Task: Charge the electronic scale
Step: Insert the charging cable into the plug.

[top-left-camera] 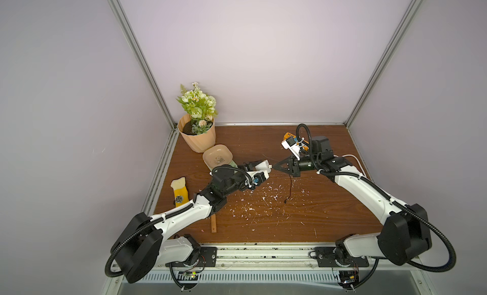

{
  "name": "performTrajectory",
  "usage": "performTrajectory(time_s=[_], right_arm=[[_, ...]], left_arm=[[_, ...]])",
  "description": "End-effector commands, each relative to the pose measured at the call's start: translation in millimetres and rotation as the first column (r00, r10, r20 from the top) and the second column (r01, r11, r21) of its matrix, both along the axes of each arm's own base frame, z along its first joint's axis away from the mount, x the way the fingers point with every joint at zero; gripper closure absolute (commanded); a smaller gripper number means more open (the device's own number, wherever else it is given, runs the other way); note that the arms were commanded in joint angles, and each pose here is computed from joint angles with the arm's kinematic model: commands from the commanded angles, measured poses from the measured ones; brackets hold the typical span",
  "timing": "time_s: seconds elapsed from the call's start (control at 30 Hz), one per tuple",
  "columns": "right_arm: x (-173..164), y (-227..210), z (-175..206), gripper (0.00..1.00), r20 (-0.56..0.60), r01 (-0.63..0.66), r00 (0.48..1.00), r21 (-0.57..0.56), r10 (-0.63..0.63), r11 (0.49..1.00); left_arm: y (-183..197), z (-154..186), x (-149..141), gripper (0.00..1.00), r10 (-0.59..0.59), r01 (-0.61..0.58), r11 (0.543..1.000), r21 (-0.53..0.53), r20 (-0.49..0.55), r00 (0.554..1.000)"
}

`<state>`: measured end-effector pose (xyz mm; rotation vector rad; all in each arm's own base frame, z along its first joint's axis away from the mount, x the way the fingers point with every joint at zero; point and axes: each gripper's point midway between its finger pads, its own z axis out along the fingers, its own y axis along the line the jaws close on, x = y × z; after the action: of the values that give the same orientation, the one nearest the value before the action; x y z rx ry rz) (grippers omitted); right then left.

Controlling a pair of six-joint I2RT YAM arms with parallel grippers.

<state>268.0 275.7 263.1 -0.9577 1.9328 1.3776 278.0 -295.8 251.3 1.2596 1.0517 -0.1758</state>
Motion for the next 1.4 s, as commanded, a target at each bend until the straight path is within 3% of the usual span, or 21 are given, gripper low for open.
performTrajectory(time_s=[0.0, 0.43, 1.07, 1.37], right_arm=[[-4.0, 5.3, 16.8, 1.00, 0.072, -0.051, 0.996, 0.020, 0.049, 0.999], [-0.7, 8.1, 7.2, 1.00, 0.050, -0.025, 0.998, -0.034, 0.027, 0.999], [10.2, 14.2, -19.2, 1.00, -0.007, 0.024, 1.000, -0.156, -0.025, 0.987], [9.5, 28.8, -24.0, 1.00, -0.039, -0.004, 0.999, -0.132, -0.001, 0.991]], left_arm=[[1.6, 18.9, -2.5, 0.78, -0.018, 0.018, 1.000, -0.011, 0.079, 0.997], [1.6, 20.2, -1.8, 0.77, -0.019, 0.017, 1.000, 0.020, 0.089, 0.996], [-10.5, 5.3, 3.0, 0.77, -0.028, 0.011, 0.988, 0.156, 0.111, 0.993], [-20.7, 17.5, -4.6, 0.78, -0.061, 0.048, 0.994, 0.101, 0.131, 0.990]])
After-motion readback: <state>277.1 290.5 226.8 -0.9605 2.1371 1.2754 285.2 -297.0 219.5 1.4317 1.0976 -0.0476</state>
